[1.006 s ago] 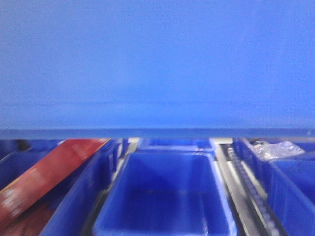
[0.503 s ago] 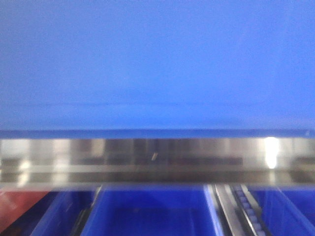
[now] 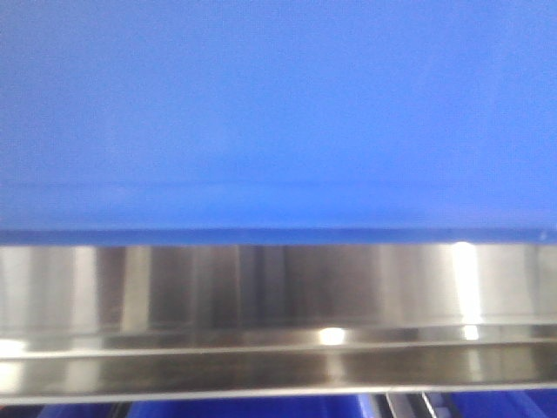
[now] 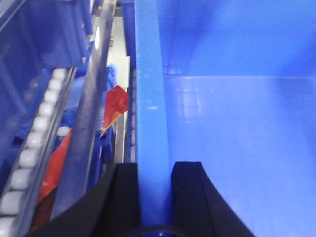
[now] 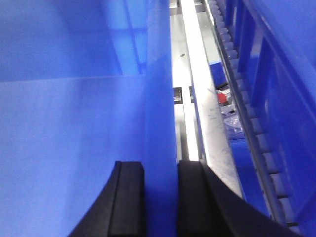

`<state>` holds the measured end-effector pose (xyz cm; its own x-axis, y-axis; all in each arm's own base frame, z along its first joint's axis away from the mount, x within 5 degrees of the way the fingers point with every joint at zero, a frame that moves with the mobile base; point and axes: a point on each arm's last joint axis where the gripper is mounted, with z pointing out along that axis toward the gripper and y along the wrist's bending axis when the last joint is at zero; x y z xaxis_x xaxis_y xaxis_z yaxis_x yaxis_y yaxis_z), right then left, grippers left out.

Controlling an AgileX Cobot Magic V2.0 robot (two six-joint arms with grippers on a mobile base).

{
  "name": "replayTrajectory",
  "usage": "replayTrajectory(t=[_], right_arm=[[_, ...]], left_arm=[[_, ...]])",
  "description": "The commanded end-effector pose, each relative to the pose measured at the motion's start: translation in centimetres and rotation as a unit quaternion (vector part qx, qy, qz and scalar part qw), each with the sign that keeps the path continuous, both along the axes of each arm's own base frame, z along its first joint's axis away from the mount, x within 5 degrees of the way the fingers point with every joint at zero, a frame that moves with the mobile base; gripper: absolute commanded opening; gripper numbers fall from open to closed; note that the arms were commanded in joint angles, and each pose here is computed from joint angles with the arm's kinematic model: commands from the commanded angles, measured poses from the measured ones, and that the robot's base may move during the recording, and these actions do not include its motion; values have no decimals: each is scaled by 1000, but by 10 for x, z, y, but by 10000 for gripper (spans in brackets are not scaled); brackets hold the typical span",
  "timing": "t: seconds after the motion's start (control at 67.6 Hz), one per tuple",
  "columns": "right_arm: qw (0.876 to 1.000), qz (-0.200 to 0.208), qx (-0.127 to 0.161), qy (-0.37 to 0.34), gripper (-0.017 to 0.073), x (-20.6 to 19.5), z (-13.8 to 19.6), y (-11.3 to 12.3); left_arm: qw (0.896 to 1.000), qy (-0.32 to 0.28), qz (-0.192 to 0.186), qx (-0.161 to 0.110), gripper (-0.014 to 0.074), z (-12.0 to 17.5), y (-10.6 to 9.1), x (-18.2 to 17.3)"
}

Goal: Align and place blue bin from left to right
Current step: 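Lower the blue bin with both grippers onto the shelf rail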

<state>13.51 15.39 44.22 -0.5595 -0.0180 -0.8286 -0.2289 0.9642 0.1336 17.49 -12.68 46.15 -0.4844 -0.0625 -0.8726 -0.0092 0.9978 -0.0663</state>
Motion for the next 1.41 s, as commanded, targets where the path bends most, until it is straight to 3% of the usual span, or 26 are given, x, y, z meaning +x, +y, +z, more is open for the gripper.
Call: replayTrajectory(t=[0.0,0.947,1.391], right_arm=[[997,39,40,-48,-81,-1,13,7],[997,41,42,-50,-81,-1,13,7],[990,83,81,-83,-81,-1,21,17]], left_arm=[[998,-44,-44,-30,-111,12,-8,-2],[998,-44,-44,-30,-111,12,-8,-2],[998,-44,-44,-30,-111,12,-8,-2]])
